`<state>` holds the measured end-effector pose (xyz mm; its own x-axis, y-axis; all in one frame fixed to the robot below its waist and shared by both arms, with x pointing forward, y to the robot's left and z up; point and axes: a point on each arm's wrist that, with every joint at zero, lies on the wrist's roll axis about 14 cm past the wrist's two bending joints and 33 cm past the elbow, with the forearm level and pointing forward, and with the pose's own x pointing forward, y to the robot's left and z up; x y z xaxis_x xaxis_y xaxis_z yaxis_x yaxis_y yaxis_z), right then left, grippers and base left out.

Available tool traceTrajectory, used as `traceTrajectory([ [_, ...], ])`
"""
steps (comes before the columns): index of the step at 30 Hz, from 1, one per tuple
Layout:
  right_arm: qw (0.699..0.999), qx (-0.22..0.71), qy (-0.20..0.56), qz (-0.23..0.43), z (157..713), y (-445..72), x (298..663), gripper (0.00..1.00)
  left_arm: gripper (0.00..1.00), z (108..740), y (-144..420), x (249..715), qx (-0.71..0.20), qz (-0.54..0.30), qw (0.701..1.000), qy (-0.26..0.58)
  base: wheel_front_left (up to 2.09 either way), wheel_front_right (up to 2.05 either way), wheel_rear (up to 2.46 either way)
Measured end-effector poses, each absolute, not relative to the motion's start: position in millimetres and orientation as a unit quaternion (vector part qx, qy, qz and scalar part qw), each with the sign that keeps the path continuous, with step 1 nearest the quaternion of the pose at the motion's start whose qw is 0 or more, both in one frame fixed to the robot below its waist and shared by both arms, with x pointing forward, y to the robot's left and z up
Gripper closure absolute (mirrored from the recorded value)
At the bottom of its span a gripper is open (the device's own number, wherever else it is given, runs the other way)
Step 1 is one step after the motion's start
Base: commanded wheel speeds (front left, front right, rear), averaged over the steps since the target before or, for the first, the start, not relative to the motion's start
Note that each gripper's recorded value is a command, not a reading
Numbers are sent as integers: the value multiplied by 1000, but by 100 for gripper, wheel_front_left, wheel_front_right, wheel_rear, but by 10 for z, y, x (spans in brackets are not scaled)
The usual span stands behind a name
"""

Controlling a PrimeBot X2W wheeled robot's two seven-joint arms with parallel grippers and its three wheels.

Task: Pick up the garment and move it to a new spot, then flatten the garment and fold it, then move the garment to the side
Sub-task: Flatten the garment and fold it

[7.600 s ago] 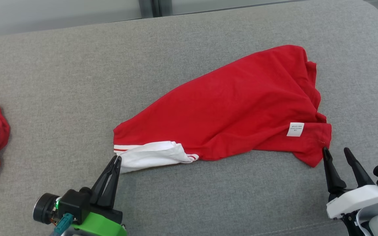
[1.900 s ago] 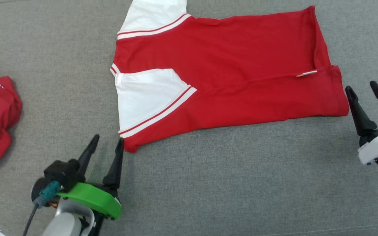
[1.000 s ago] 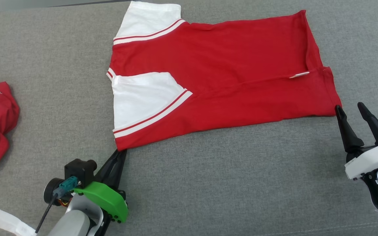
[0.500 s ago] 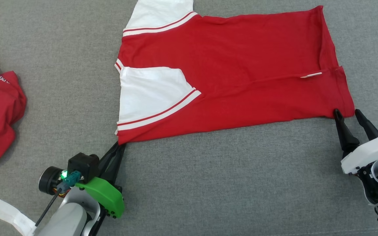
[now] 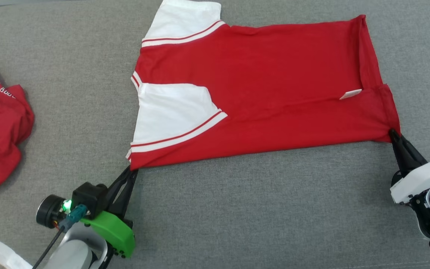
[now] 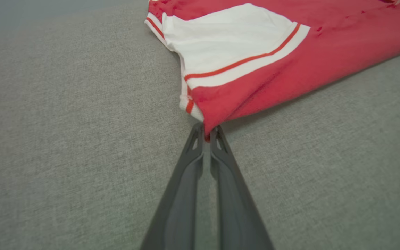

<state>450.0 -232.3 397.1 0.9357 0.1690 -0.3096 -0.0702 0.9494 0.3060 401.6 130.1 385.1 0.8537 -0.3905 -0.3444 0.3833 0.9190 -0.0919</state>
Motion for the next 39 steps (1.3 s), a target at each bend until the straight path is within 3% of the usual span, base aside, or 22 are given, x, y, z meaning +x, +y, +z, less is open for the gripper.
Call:
traceTrajectory([
  [14, 968, 131, 208, 58, 3900, -2527, 3642, 100, 100, 3900, 1168, 3206, -47, -198, 954, 219, 0, 0, 0],
  [25, 967, 125, 214, 50, 3888, -2575, 3394, 100, 100, 3845, 1151, 2881, -66, -193, 940, 272, 0, 0, 0],
  [26, 967, 124, 215, 49, 3881, -2577, 3388, 56, 58, 3818, 1168, 2862, -62, -195, 938, 279, 0, 0, 0],
  [27, 967, 124, 216, 49, 3876, -2576, 3384, 22, 37, 3792, 1185, 2853, -62, -194, 937, 284, 0, 0, 0],
  [28, 967, 124, 215, 48, 3879, -2576, 3387, 0, 0, 3755, 1200, 2833, -60, -195, 935, 292, 0, 0, 0],
  [35, 978, 108, 173, 44, 4104, -2655, 3475, 0, 0, 3593, 1306, 2746, -73, -193, 921, 331, 0, 0, 0],
  [39, 984, 98, 133, 62, 4308, -2540, 3569, 0, 0, 3859, 1479, 3020, -67, -171, 944, 273, 0, 0, 0],
])
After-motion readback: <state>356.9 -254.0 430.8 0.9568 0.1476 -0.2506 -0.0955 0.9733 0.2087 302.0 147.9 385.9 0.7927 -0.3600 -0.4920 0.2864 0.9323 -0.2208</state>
